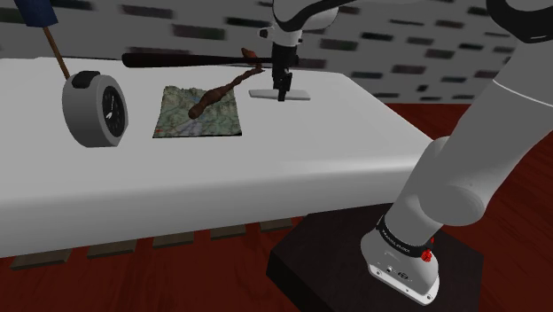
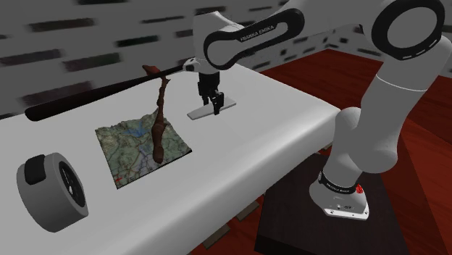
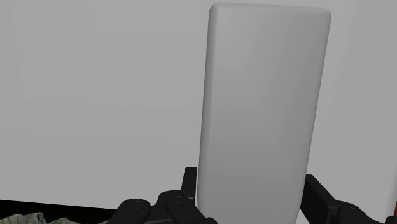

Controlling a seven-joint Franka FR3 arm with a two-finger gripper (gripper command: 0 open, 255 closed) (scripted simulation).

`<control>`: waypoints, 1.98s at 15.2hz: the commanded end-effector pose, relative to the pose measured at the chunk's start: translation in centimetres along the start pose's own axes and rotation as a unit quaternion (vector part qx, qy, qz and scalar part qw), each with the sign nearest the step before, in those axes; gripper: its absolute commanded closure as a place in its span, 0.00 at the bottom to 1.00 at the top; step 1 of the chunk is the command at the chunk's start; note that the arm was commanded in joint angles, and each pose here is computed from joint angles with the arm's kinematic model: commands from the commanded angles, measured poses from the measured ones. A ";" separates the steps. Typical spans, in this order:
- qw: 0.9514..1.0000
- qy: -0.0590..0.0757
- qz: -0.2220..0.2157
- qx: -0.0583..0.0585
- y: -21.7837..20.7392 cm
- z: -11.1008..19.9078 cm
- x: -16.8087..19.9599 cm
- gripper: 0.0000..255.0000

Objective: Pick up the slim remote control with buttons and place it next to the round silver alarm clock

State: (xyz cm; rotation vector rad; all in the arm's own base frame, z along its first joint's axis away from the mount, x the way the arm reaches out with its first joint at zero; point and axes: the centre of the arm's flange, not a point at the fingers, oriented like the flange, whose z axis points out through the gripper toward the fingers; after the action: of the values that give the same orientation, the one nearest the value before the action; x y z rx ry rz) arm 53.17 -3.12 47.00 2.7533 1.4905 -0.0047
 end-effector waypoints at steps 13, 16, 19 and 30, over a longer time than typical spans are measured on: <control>1.000 0.000 0.000 0.000 0.0 -7.4 0.0 1.00; 1.000 0.000 0.000 0.000 0.0 -9.0 0.0 1.00; 1.000 0.000 0.000 0.000 0.0 -10.6 0.0 1.00; 1.000 0.000 0.000 0.000 -2.4 -12.7 8.9 1.00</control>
State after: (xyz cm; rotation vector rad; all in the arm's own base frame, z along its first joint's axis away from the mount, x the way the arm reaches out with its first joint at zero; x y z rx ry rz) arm 55.41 4.66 59.53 2.7525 1.4917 -0.0059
